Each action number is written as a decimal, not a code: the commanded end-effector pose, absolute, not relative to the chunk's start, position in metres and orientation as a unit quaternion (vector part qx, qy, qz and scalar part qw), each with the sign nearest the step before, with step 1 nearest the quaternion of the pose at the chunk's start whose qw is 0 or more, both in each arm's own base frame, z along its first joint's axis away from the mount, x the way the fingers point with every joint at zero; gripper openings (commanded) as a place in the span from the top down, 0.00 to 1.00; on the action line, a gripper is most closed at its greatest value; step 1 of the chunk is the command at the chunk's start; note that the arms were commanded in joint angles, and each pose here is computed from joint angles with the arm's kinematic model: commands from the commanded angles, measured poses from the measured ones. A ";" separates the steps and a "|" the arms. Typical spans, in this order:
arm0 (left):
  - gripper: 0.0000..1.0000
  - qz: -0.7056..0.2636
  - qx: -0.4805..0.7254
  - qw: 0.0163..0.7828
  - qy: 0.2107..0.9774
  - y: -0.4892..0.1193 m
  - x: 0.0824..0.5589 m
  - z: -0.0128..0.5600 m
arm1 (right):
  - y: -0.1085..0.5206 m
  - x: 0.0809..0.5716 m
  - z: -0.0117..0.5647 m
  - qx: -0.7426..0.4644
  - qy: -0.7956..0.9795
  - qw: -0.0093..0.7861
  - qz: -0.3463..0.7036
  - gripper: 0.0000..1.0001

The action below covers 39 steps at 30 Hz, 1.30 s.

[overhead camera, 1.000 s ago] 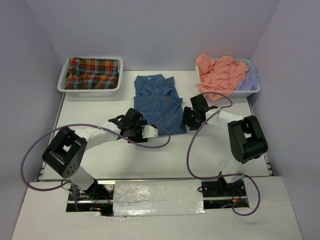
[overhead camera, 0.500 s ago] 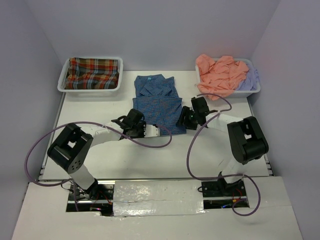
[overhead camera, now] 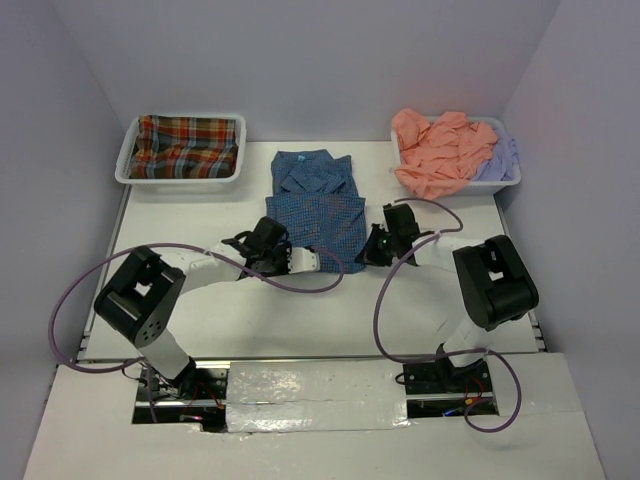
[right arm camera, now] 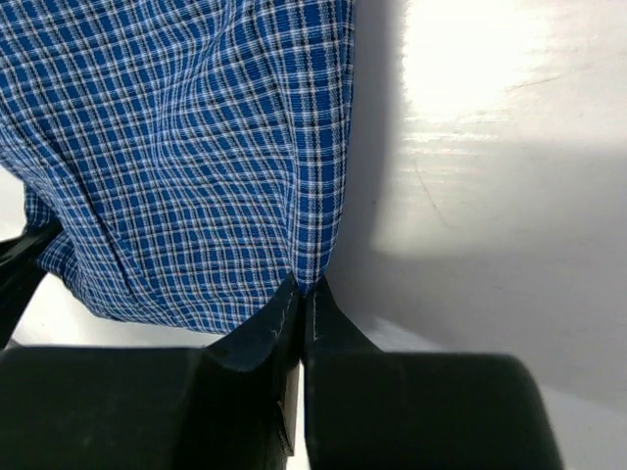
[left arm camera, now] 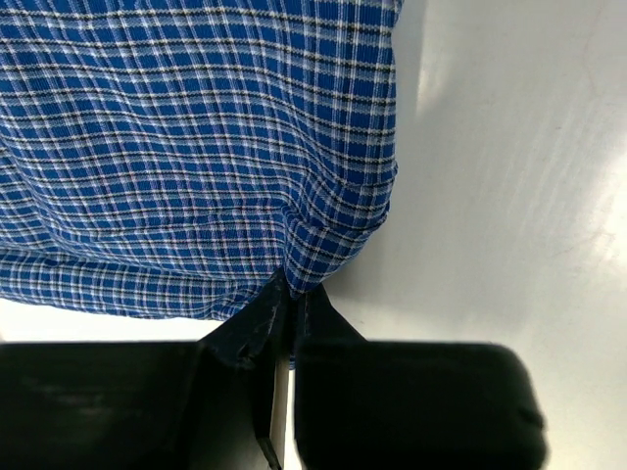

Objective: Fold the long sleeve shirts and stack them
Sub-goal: Fold the shirt

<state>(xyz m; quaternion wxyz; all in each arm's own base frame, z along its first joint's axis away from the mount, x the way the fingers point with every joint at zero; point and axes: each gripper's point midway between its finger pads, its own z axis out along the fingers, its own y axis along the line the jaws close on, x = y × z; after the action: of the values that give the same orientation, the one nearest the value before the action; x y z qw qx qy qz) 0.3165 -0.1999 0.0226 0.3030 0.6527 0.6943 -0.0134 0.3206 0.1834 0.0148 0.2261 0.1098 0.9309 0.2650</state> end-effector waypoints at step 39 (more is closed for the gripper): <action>1.00 -0.158 0.567 0.336 0.736 -0.187 0.210 0.217 | 0.211 0.155 0.184 -0.032 0.921 0.248 0.298 1.00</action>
<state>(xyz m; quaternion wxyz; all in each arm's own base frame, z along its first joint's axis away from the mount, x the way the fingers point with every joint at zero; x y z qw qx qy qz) 0.1797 -0.1762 0.2222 0.3360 0.6027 0.7084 -0.1486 0.1483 0.2052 0.1831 0.2478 0.0092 0.9317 0.2655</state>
